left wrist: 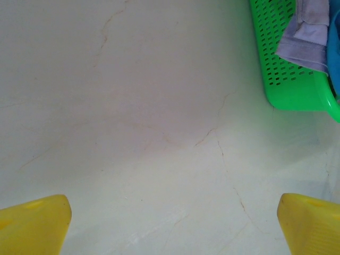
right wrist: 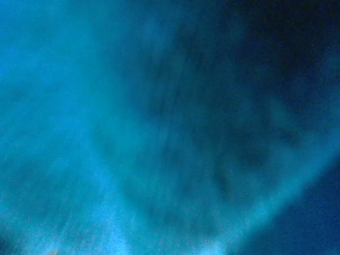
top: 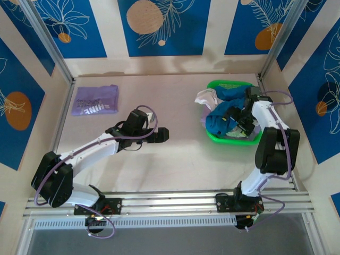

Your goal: Fold and stack the t-shirts

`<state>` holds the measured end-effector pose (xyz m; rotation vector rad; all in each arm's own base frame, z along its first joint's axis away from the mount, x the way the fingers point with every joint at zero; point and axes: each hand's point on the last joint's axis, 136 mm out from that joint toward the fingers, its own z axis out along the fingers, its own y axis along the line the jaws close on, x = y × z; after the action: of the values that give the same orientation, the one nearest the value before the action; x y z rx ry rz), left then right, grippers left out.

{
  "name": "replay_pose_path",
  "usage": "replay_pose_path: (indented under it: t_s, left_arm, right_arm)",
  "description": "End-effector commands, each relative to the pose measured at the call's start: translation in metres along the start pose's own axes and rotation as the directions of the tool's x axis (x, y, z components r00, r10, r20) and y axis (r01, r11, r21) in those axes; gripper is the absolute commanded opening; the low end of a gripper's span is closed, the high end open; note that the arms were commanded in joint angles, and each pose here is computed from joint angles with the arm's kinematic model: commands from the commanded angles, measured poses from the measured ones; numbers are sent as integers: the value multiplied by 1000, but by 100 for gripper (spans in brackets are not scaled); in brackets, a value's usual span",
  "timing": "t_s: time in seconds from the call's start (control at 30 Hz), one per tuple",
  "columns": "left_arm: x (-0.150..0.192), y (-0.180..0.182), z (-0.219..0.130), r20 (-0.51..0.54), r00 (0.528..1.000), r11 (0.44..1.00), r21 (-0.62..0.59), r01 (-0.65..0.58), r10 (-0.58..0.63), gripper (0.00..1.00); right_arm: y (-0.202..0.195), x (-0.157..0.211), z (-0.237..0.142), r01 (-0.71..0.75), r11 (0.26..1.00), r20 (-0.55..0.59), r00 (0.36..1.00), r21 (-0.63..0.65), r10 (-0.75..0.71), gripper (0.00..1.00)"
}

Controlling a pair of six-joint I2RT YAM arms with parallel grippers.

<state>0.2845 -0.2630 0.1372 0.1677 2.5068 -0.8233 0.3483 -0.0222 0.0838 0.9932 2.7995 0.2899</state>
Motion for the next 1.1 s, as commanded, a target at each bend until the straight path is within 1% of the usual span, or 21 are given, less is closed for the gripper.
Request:
replay_pose_path:
  t_s: [0.0, 0.17, 0.27, 0.33, 0.43, 0.57, 0.67, 0.73, 0.9, 1.0, 1.03, 1.07]
  left_arm:
    - [0, -1, 4, -9, 1000, 1000, 22, 22, -22, 99]
    - [0, 0, 8, -7, 999, 999, 18, 35, -35, 99]
    - [-1, -2, 11, -14, 999, 999, 22, 38, -37, 99]
    - [-3, -4, 10, -12, 999, 999, 24, 35, -35, 99]
    - [-5, -4, 9, -1, 999, 999, 20, 34, -34, 99]
    - [-7, -5, 10, 5, 999, 999, 22, 40, -40, 99]
    - [-6, -6, 10, 4, 999, 999, 24, 37, -38, 99]
    - [-6, -6, 11, 4, 999, 999, 25, 38, -38, 99]
    - [-7, -8, 16, 0, 999, 999, 31, 36, -36, 99]
    - [-9, -10, 19, 2, 999, 998, 40, 38, -38, 99]
    - [-9, -11, 20, 1, 999, 998, 42, 39, -39, 99]
    - [-9, -12, 21, -1, 999, 998, 45, 38, -38, 99]
  right_arm:
    - [-15, -32, 11, -41, 998, 58, 998, 47, 39, 99]
    - [-21, -85, 17, -22, 996, 105, 994, 85, 13, 99]
    - [-15, -113, 19, 6, 997, 109, 994, 83, -15, 99]
    - [-6, -124, 14, 44, 996, 108, 993, 76, -52, 99]
    - [12, -122, -9, 100, 994, 120, 987, 35, -104, 99]
    - [29, -107, -44, 162, 987, 189, 969, 5, -160, 99]
    - [39, -101, -59, 198, 979, 202, 961, -38, -187, 99]
    - [40, -102, -61, 215, 976, 200, 959, -39, -203, 99]
    - [40, -117, -53, 226, 974, 186, 958, -23, -218, 89]
    - [40, -130, -46, 239, 971, 190, 953, 4, -235, 81]
    - [41, -135, -43, 242, 970, 194, 951, 11, -240, 78]
    - [41, -140, -40, 247, 969, 197, 949, 22, -247, 70]
